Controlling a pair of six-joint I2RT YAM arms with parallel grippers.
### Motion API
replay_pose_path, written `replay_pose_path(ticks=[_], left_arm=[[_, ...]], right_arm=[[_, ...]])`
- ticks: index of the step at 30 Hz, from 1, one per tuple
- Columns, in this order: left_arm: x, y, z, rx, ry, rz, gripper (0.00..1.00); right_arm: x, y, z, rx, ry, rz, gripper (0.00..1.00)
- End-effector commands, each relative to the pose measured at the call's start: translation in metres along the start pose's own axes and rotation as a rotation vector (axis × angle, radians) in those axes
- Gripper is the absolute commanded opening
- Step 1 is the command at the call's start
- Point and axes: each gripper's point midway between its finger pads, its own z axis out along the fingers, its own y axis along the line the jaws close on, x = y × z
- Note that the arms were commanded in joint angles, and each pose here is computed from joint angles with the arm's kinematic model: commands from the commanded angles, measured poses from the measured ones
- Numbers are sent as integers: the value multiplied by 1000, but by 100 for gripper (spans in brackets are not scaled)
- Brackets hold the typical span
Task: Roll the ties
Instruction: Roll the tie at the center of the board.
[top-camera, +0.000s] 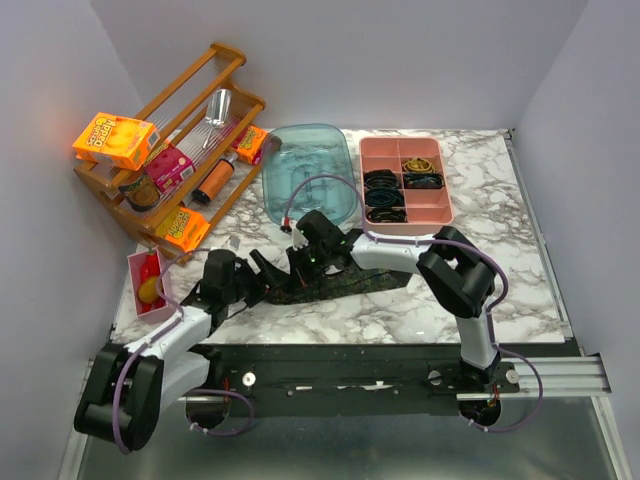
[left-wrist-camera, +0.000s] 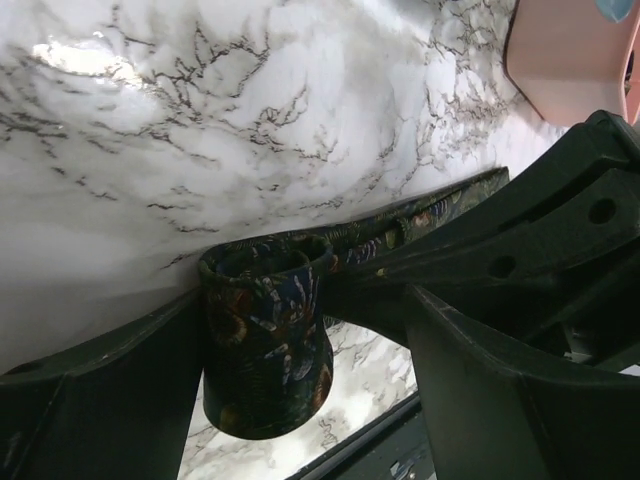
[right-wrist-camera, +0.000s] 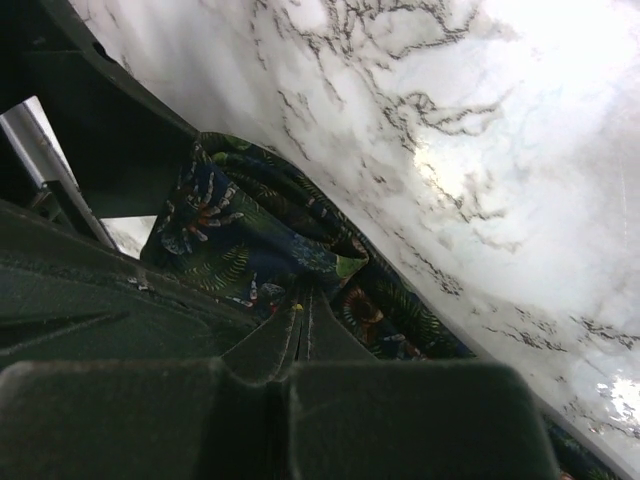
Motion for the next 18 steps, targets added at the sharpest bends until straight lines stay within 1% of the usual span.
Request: replay_pose_path(ticks=[1,5,9,11,14,15,17,18], left_arm=[[-13,-18,14,34,-32,17,86],[-21,-28,27,44,-31,42,85],[-25,-29,41,33,-13,64,85],[-27,-25,46,5,-12,73,85],[-28,-16,44,-53,-5,101,88],[-35,-17,43,-74,-30,112,90],[-35,-10,36,-121,-29,138,91],[-43,-9,34,-149,-56,151,93]], right_arm=[[-3,-2,-5,41,-36,6,1],[-4,-10,-5,84,-51,22,1],[-5,-18,-8,126,-67,38,1],[-6,-19,-8,135,-71,38,1],[-8,-18,-9,134,-77,37,1],[-9,-17,-10,131,-79,36,1],[-10,-16,-11,129,-83,36,1],[-12,-14,-13,125,-89,33,1]])
